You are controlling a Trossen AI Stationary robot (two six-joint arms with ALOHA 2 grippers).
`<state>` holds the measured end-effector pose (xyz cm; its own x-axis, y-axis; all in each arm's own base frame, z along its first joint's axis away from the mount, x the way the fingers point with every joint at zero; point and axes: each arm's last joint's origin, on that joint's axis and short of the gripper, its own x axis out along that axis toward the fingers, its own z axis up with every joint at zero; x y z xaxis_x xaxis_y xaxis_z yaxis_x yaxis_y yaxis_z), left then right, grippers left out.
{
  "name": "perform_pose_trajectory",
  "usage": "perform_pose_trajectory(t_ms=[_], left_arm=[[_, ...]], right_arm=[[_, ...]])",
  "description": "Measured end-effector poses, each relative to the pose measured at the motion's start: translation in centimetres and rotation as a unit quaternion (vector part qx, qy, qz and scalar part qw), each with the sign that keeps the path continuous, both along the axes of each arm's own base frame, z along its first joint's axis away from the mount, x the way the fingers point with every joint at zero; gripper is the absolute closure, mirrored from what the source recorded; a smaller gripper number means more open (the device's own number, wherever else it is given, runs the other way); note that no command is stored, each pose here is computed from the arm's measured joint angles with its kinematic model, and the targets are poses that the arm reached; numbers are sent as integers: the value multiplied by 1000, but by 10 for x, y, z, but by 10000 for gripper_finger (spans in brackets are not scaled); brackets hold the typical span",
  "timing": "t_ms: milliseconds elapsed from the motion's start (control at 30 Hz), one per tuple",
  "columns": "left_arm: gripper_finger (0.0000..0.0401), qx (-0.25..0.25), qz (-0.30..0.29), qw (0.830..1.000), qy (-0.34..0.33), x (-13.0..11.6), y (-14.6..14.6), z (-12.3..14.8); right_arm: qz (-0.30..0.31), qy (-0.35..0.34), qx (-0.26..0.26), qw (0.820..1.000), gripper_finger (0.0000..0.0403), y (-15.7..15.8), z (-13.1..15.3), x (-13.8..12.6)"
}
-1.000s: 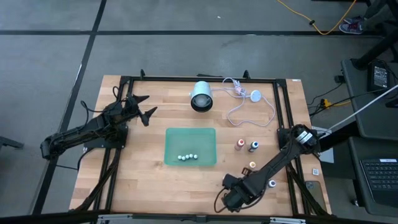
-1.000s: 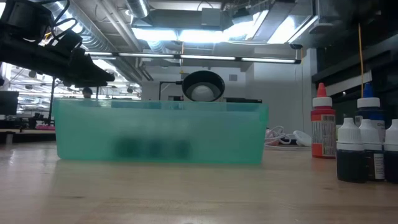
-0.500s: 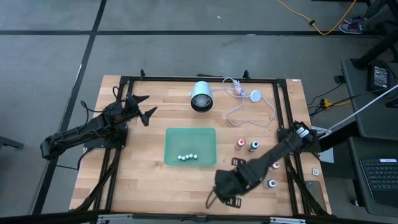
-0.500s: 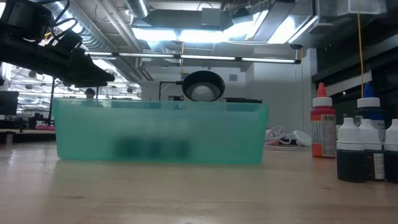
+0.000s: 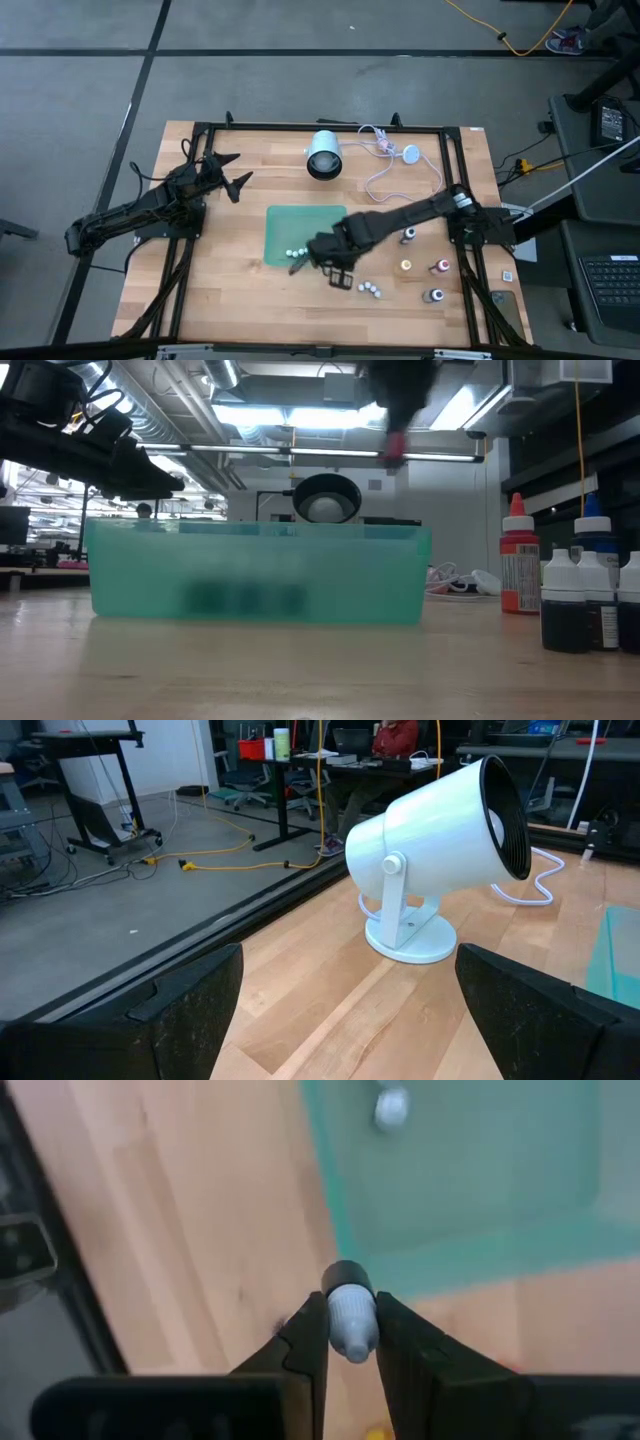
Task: Pick & Place food coloring
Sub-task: Put the small orange food coloring bottle into the bin
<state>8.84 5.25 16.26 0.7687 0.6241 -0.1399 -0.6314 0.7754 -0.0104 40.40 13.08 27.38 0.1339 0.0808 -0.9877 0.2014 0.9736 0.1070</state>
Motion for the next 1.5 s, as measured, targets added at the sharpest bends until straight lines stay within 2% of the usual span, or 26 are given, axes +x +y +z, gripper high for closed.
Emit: perform_pose_trajectory(t_ms=[233, 433, 633, 933, 1500], left_arm=[[40, 0, 0, 1000, 0, 0, 0, 0], [40, 0, 0, 1000, 0, 0, 0, 0], [40, 0, 0, 1000, 0, 0, 0, 0], [40, 0, 0, 1000, 0, 0, 0, 0], [40, 0, 0, 1000, 0, 0, 0, 0]], right_arm=[[-1, -9, 14, 1000, 331, -24, -15, 39], [4, 12, 8, 1000, 332, -34, -48, 60], [2, 47, 3, 999, 330, -40, -73, 66], [7, 68, 9, 998, 328, -42, -94, 67], [3, 51, 12, 999, 323, -45, -102, 71]])
